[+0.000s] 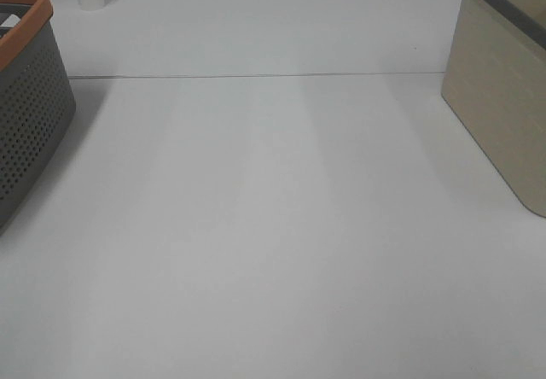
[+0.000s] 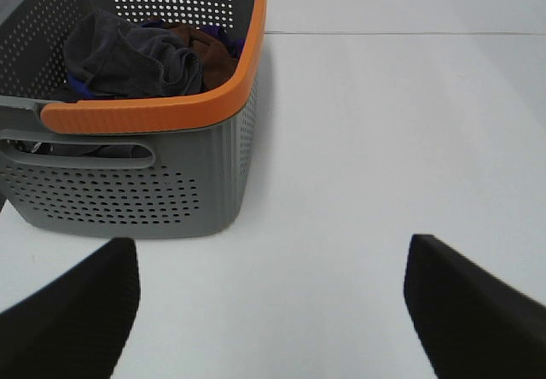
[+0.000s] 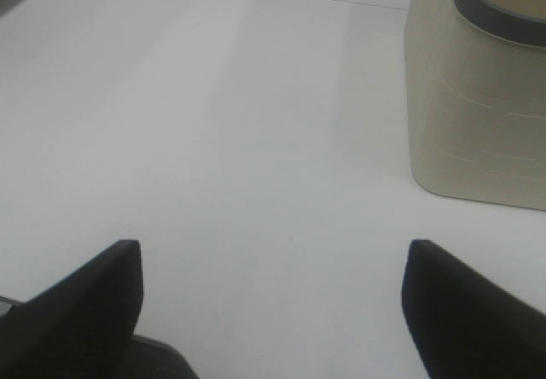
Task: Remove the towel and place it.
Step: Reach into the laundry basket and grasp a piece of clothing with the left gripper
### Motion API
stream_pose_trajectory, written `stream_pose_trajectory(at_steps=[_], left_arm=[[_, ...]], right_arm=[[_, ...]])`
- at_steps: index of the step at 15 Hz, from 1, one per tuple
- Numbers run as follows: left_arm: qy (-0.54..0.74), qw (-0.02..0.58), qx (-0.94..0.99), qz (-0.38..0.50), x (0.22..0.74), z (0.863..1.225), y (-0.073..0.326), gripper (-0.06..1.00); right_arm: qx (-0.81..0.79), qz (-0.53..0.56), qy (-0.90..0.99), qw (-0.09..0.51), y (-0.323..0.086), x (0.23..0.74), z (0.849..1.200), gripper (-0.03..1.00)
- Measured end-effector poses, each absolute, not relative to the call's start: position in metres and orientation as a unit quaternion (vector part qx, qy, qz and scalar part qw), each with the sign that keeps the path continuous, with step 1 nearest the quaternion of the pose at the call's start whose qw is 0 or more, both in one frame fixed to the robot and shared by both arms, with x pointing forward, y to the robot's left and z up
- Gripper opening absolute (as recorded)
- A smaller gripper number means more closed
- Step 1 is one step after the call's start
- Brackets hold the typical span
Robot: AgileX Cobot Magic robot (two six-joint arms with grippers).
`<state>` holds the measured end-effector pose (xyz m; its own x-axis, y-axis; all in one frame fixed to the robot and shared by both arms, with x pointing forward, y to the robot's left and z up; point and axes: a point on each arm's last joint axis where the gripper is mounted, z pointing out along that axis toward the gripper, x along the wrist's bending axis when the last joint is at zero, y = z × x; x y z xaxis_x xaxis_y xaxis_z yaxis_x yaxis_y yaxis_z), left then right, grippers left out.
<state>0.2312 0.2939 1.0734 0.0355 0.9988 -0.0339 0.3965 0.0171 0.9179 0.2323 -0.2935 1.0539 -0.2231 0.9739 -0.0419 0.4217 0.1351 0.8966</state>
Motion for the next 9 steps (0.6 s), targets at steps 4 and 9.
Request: stream_pose_trajectory(at_steps=[4, 9], left_arm=[[0.599, 0.38, 0.604, 0.363, 0.245, 1.086, 0.296, 0.79], [0.611, 0.345, 0.615, 0.361, 0.262, 1.099, 0.301, 0.79]], right_arm=[[0.52, 0.402, 0.671, 0.343, -0.294, 0.232, 1.054, 0.8], [0.52, 0.402, 0.671, 0.343, -0.294, 0.232, 1.054, 0.8]])
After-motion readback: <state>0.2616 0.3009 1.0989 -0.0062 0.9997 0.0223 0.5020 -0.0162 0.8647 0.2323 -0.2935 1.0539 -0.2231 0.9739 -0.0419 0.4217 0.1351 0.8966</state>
